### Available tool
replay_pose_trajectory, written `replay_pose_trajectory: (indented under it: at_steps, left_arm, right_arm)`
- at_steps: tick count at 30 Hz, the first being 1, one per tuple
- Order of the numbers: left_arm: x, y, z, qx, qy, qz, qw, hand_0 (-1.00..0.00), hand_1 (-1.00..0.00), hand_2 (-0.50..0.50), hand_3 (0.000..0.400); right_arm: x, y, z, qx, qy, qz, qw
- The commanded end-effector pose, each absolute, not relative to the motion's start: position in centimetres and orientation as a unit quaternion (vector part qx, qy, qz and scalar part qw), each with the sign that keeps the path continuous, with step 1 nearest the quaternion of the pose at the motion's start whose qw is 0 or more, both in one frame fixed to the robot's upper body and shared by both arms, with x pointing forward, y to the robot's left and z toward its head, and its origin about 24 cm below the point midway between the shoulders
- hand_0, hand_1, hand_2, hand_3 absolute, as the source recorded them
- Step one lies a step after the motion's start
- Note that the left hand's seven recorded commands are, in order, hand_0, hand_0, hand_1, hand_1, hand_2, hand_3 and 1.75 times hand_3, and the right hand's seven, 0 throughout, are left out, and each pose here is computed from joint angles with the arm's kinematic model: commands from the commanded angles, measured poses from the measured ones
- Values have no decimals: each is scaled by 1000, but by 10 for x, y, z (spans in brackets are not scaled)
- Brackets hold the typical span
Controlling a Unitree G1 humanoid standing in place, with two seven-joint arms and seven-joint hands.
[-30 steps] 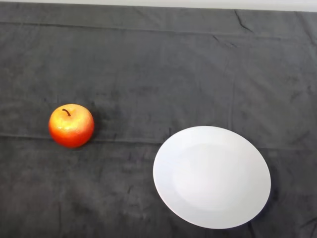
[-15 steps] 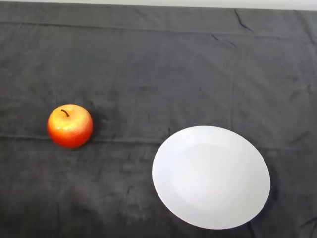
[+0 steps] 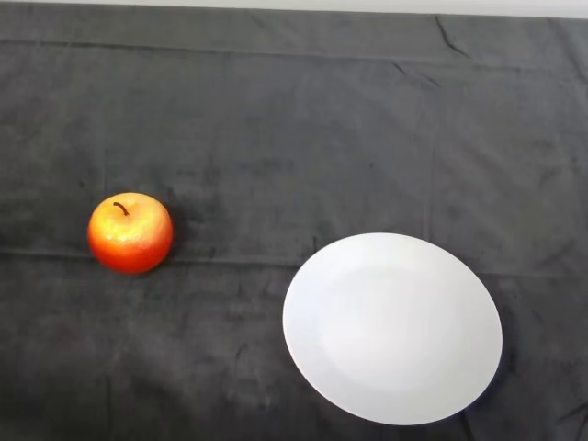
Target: Move the apple to the plate
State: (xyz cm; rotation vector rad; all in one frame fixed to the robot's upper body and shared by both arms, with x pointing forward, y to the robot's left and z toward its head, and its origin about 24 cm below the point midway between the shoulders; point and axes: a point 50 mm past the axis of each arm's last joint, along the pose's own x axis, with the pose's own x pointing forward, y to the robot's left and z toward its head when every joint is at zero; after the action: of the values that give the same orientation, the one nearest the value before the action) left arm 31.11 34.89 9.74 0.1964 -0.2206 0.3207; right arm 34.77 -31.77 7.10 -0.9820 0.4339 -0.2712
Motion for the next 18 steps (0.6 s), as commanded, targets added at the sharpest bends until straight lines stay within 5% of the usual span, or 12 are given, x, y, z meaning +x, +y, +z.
replay_pose_trajectory:
  at_steps: [1,18]
  left_arm:
    - [323,335,114,115,-146,125,975,0,0,0,0]
    - [342,275,92,164,-107,-21,980,0,0,0,0]
  right_arm:
    - [339,-325,61,-462,226,-132,847]
    - [339,-325,61,-462,226,-132,848]
